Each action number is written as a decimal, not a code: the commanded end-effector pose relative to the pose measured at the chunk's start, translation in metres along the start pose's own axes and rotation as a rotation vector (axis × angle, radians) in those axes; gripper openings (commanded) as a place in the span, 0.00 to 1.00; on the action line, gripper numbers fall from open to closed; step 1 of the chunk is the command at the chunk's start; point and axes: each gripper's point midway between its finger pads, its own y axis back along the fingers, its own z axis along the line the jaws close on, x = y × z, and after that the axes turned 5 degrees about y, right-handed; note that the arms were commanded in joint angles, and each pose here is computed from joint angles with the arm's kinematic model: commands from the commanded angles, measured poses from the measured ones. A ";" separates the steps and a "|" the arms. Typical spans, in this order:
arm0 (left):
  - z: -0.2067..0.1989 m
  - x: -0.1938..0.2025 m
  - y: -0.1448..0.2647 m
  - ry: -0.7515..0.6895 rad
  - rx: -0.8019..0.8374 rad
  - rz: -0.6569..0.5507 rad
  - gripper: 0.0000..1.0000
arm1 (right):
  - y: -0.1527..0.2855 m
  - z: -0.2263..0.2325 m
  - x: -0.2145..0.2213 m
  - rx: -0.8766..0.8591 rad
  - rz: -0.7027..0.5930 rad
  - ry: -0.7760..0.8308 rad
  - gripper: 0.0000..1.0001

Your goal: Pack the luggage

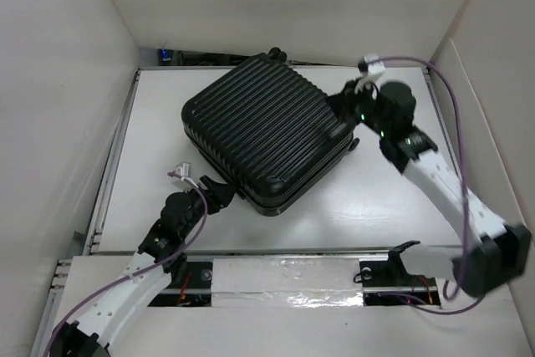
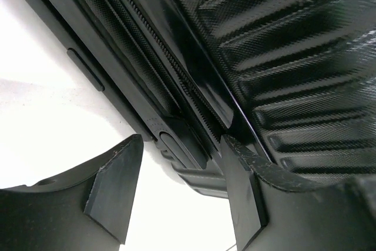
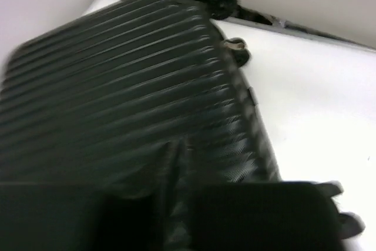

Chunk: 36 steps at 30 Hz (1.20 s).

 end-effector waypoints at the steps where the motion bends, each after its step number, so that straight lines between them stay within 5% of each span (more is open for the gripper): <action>1: -0.008 -0.009 -0.001 -0.021 0.002 -0.022 0.51 | 0.055 0.061 -0.011 -0.111 -0.184 0.022 0.01; 5: -0.006 -0.015 -0.006 -0.005 -0.029 -0.043 0.49 | 0.119 0.158 0.084 -0.361 -0.173 -0.067 0.00; 9: -0.010 -0.016 -0.013 -0.018 -0.049 -0.024 0.41 | 0.152 0.190 0.172 -0.437 -0.046 -0.124 0.38; 12: -0.023 -0.013 -0.017 -0.010 -0.001 0.013 0.40 | 0.158 0.205 0.192 -0.404 -0.016 -0.110 0.55; 20: -0.036 -0.003 -0.028 0.007 0.071 0.049 0.39 | 0.109 0.197 0.223 -0.238 0.040 -0.012 0.59; 29: -0.064 0.016 -0.047 0.011 0.118 0.083 0.39 | 0.091 0.186 0.211 -0.117 -0.028 -0.025 0.62; 36: -0.071 0.024 -0.052 0.024 0.115 0.085 0.38 | 0.093 0.142 0.213 0.065 -0.070 -0.123 0.54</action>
